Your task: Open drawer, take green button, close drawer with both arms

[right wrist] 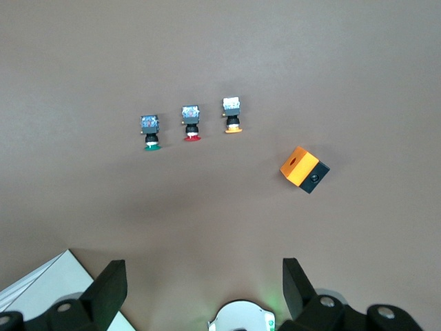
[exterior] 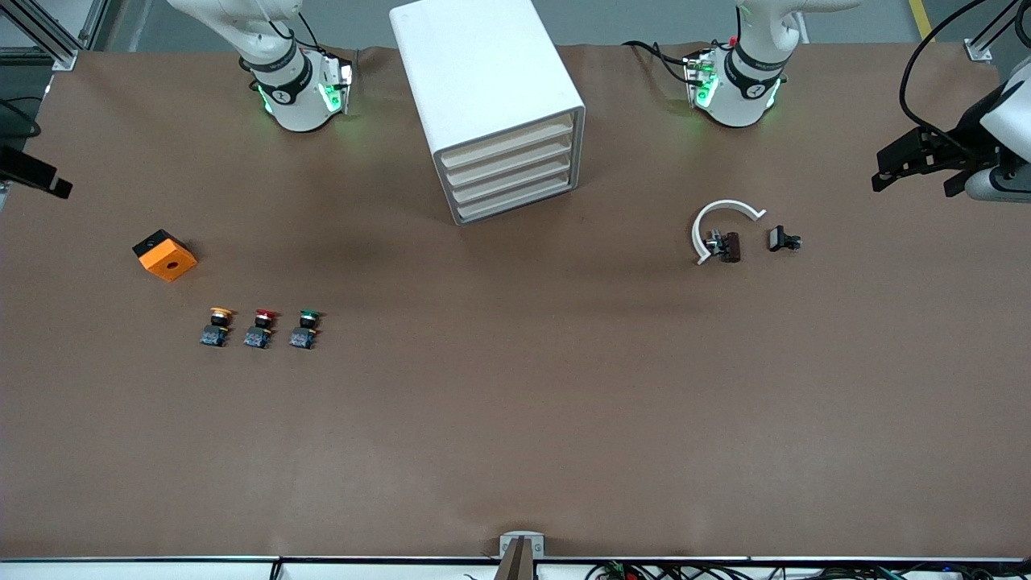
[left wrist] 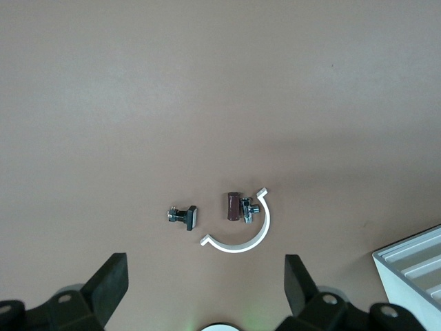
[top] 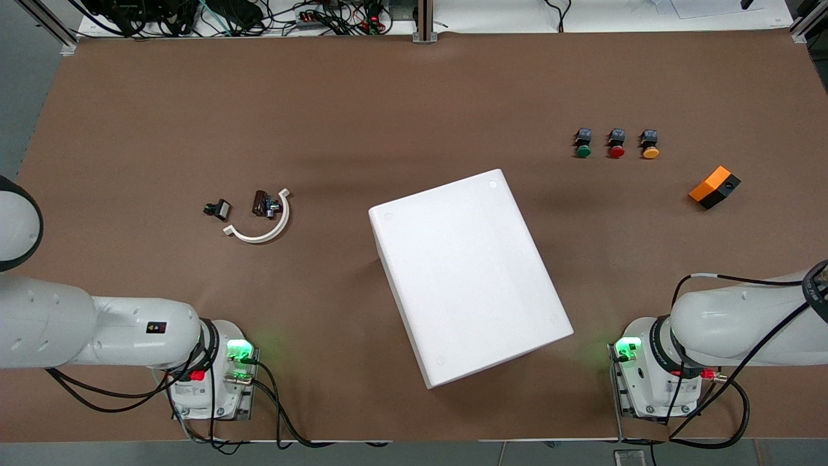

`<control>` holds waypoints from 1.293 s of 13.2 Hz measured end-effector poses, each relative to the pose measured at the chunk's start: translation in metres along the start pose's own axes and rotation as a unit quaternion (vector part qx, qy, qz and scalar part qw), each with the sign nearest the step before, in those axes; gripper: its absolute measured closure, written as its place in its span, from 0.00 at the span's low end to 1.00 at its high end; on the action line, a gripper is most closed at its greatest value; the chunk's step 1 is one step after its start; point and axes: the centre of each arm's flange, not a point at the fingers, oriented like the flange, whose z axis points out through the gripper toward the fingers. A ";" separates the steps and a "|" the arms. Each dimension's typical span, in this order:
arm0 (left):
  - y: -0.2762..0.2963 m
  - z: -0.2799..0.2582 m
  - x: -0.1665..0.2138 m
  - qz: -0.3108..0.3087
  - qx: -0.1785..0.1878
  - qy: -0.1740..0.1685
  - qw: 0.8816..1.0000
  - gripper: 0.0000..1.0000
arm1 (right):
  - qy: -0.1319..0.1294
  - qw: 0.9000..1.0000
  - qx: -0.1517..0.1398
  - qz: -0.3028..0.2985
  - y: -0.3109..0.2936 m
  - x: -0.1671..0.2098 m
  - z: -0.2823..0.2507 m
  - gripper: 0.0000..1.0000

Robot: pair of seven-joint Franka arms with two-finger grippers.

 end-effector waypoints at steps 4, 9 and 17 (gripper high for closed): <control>0.000 0.001 0.000 0.000 0.000 -0.001 1.000 0.00 | 0.005 1.000 0.002 -0.005 -0.002 -0.031 0.000 0.00; 0.000 0.001 0.001 0.000 0.000 -0.001 1.000 0.00 | 0.034 0.999 0.005 -0.022 -0.014 -0.060 0.001 0.00; 0.000 0.001 0.001 0.000 0.000 -0.001 1.000 0.00 | 0.044 0.997 0.005 -0.062 -0.013 -0.058 0.004 0.00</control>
